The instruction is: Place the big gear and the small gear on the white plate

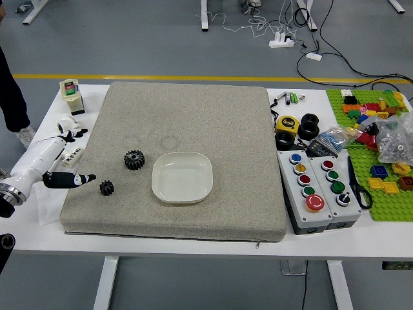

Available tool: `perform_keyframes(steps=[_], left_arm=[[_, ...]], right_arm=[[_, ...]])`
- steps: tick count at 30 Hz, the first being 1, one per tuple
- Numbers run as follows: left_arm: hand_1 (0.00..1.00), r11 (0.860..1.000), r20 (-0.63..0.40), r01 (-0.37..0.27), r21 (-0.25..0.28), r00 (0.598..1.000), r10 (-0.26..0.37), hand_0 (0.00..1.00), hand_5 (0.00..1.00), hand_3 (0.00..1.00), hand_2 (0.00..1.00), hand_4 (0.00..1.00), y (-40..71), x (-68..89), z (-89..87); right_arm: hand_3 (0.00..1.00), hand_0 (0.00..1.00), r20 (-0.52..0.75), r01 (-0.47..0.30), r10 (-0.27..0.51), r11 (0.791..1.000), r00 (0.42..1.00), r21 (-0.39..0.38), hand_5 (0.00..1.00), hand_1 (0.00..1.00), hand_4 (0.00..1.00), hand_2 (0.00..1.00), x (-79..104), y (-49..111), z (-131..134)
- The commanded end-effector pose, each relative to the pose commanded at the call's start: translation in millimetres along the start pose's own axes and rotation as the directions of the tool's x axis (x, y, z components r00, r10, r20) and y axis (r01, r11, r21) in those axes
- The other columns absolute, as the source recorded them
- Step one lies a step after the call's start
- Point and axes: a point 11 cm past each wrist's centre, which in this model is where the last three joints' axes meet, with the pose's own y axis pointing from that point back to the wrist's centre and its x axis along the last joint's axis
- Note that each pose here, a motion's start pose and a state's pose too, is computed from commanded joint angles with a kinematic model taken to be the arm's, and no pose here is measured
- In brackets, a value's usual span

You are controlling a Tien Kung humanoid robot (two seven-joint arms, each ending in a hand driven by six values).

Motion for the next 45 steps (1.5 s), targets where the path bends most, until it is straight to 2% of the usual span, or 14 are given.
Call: perform_keyframes(steps=[4,5,7,11,12,17,18,23,24,29,30,45], left_arm=[[0.802,0.999,0.025,0.034,-0.023,0.999,-0.033,0.731,0.233,0.903,0.877,0.948,-2.3,-2.6,6.4],[0.766,0.999,0.031,0.042,-0.028,0.999,-0.041,0.703,0.213,0.863,0.831,0.935,-2.7,-3.4,7.8],[0.766,0.997,0.049,0.065,-0.037,0.997,-0.063,0.703,0.213,0.863,0.831,0.935,-2.5,-5.4,12.0],[0.766,0.994,0.082,0.107,-0.035,0.991,-0.104,0.703,0.213,0.863,0.831,0.935,-0.3,-11.6,19.9],[0.702,0.993,0.084,0.11,-0.035,0.991,-0.107,0.665,0.203,0.774,0.752,0.925,-0.1,-12.3,20.6],[0.702,0.988,0.098,0.15,-0.034,0.984,-0.146,0.665,0.203,0.774,0.752,0.925,-1.0,-25.7,25.3],[0.63,0.988,0.096,0.149,-0.035,0.985,-0.145,0.601,0.181,0.642,0.641,0.856,-1.1,-28.3,25.2],[0.63,0.99,0.079,0.134,-0.034,0.988,-0.131,0.601,0.181,0.642,0.641,0.856,-0.3,-35.4,22.3],[0.591,0.99,0.078,0.135,-0.031,0.988,-0.132,0.578,0.16,0.578,0.613,0.795,0.0,-37.2,21.3],[0.591,0.989,0.07,0.146,-0.018,0.987,-0.144,0.578,0.16,0.578,0.613,0.795,-0.2,-43.7,18.4],[0.577,0.989,0.069,0.148,-0.016,0.987,-0.147,0.559,0.14,0.567,0.602,0.759,-0.3,-44.6,18.0],[0.583,0.986,0.062,0.165,0.004,0.984,-0.165,0.558,0.148,0.573,0.607,0.777,-1.8,-51.4,11.2]], right_arm=[[0.469,0.619,-0.001,0.0,0.0,1.0,1.0,-0.002,0.588,0.618,0.72,0.673,0.0,0.0,1],[0.469,0.619,-0.001,0.0,0.0,1.0,1.0,-0.002,0.588,0.618,0.72,0.673,0.0,0.0,1],[0.469,0.619,-0.002,0.0,0.0,1.0,1.0,-0.003,0.588,0.618,0.72,0.673,0.0,0.0,1],[0.469,0.619,-0.002,-0.001,0.001,1.0,1.0,-0.002,0.588,0.618,0.72,0.673,0.3,0.0,1],[0.469,0.619,-0.002,-0.001,0.001,1.0,1.0,-0.002,0.587,0.618,0.719,0.672,0.3,0.0,1],[0.469,0.619,-0.002,0.001,-0.001,1.0,1.0,0.004,0.587,0.618,0.719,0.672,-0.2,0.0,-2],[0.469,0.619,-0.002,0.001,-0.001,1.0,1.0,0.005,0.587,0.618,0.72,0.672,-0.2,-0.1,-3],[0.469,0.619,0.003,0.0,0.0,1.0,1.0,0.007,0.587,0.618,0.72,0.672,0.0,-0.1,-4],[0.469,0.618,0.002,0.0,0.0,1.0,1.0,0.007,0.587,0.616,0.72,0.671,0.0,-0.1,-4],[0.469,0.618,-0.003,0.0,0.0,1.0,1.0,0.007,0.587,0.616,0.72,0.671,0.0,-0.1,-5],[0.469,0.619,-0.004,0.0,0.0,1.0,1.0,0.008,0.587,0.617,0.719,0.671,0.1,-0.1,-5],[0.469,0.619,-0.008,0.002,-0.002,1.0,1.0,0.01,0.588,0.618,0.72,0.672,-0.8,-0.2,-6]])
